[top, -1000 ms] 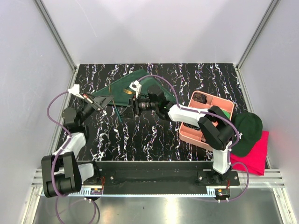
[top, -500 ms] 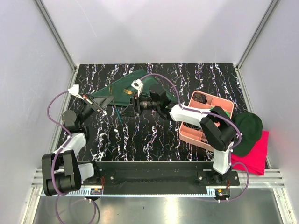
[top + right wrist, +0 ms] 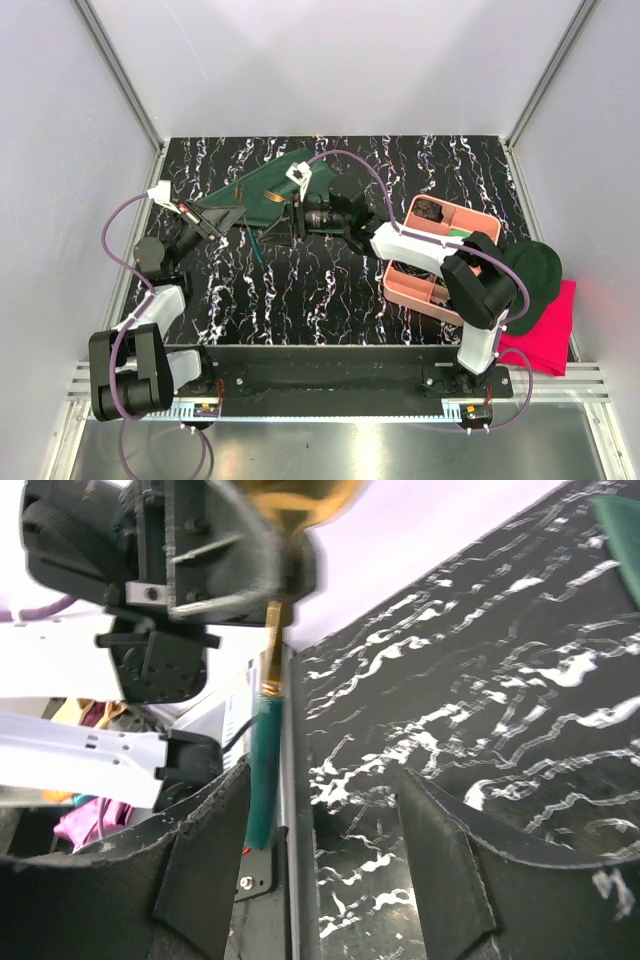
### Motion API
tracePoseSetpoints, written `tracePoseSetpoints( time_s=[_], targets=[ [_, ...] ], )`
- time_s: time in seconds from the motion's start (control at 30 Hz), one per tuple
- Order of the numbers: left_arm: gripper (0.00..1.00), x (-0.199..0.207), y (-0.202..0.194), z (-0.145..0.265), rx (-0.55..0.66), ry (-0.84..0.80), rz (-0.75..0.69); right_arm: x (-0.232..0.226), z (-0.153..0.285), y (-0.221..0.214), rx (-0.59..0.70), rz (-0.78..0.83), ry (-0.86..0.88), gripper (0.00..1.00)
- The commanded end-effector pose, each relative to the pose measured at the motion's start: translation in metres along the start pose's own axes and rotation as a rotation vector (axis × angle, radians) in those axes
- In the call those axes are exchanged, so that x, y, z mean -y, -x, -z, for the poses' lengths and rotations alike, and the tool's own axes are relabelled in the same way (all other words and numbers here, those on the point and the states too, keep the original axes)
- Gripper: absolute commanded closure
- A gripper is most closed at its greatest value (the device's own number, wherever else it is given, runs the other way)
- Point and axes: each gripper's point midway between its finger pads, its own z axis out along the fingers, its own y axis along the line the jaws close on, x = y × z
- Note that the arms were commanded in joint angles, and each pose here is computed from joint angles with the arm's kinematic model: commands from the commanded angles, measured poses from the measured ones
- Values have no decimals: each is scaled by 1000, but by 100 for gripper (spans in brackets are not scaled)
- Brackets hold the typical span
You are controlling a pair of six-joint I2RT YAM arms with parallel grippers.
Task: Fold the napkin, place the utensils inside, and roll it up
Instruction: Pass the utensil from the left arm to the right
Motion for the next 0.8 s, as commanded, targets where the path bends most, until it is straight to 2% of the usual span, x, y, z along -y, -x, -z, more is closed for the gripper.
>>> tracePoseSetpoints(
  time_s=[0.0, 0.4, 0.5, 0.63, 0.67, 0.73, 0.77],
  targets=[
    [100, 19, -3, 2, -12, -63, -85, -35, -12, 16, 17, 86, 86, 32],
    [100, 21, -8, -1, -30, -69, -92, -45, -23, 13, -9, 56, 174, 37],
    [100, 21, -8, -1, -33, -68, -94, -44, -24, 8, -23, 34, 190, 42],
    [100, 23, -8, -1, -35, -77, -103, -43, -24, 6, -26, 30, 190, 57],
    [100, 24, -9, -1, -37, -79, -104, -43, -24, 6, -25, 33, 190, 71],
    [100, 24, -9, -1, -40, -81, -110, -42, -24, 5, -26, 32, 184, 84],
    [99, 26, -10, -2, -46, -86, -115, -41, -24, 5, -25, 43, 182, 95]
  ],
)
